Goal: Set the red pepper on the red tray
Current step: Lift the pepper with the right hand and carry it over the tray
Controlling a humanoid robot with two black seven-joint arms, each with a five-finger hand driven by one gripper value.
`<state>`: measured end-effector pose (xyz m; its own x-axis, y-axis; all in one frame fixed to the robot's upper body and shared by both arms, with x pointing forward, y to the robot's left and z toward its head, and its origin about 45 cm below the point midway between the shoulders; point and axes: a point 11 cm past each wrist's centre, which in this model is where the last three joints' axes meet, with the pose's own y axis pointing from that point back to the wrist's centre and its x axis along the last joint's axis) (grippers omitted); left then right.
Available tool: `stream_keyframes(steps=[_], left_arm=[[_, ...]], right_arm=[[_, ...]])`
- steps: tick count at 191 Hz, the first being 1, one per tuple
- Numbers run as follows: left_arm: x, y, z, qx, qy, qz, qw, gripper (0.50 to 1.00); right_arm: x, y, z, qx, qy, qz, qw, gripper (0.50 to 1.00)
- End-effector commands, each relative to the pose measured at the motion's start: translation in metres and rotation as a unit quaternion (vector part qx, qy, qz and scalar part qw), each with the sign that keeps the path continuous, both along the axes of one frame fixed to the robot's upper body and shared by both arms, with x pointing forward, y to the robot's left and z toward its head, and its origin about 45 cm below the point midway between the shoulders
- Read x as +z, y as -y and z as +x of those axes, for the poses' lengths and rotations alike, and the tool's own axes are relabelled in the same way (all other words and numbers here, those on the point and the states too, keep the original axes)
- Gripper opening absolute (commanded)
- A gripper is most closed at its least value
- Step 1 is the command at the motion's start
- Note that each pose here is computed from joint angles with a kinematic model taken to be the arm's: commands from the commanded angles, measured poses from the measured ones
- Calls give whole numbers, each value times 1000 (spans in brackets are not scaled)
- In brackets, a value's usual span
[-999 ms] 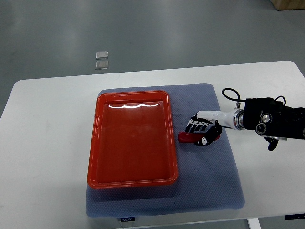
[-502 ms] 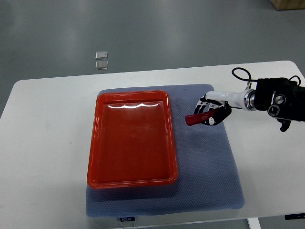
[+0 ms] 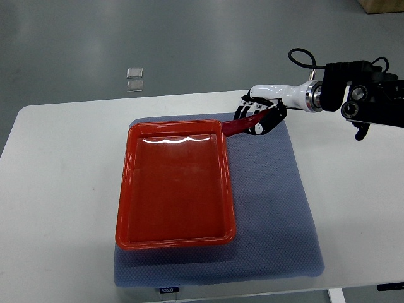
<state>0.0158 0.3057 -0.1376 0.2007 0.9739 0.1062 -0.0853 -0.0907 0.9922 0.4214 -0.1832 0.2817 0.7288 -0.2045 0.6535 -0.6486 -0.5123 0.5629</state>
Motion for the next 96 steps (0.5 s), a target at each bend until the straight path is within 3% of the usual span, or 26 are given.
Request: stream_keyframes(steps=[1, 33, 96], left_arm=[[0, 0, 0, -1, 0, 0, 1000, 1000], [0, 0, 0, 0, 1, 0, 1000, 1000], [0, 0, 0, 0, 1, 0, 1000, 1000]], right_arm=[[-3, -22, 0, 15, 0, 7, 1000, 500], [-22, -64, -1, 34, 6, 18, 999, 500], [-80, -136, -27, 68, -17, 42, 997, 500]])
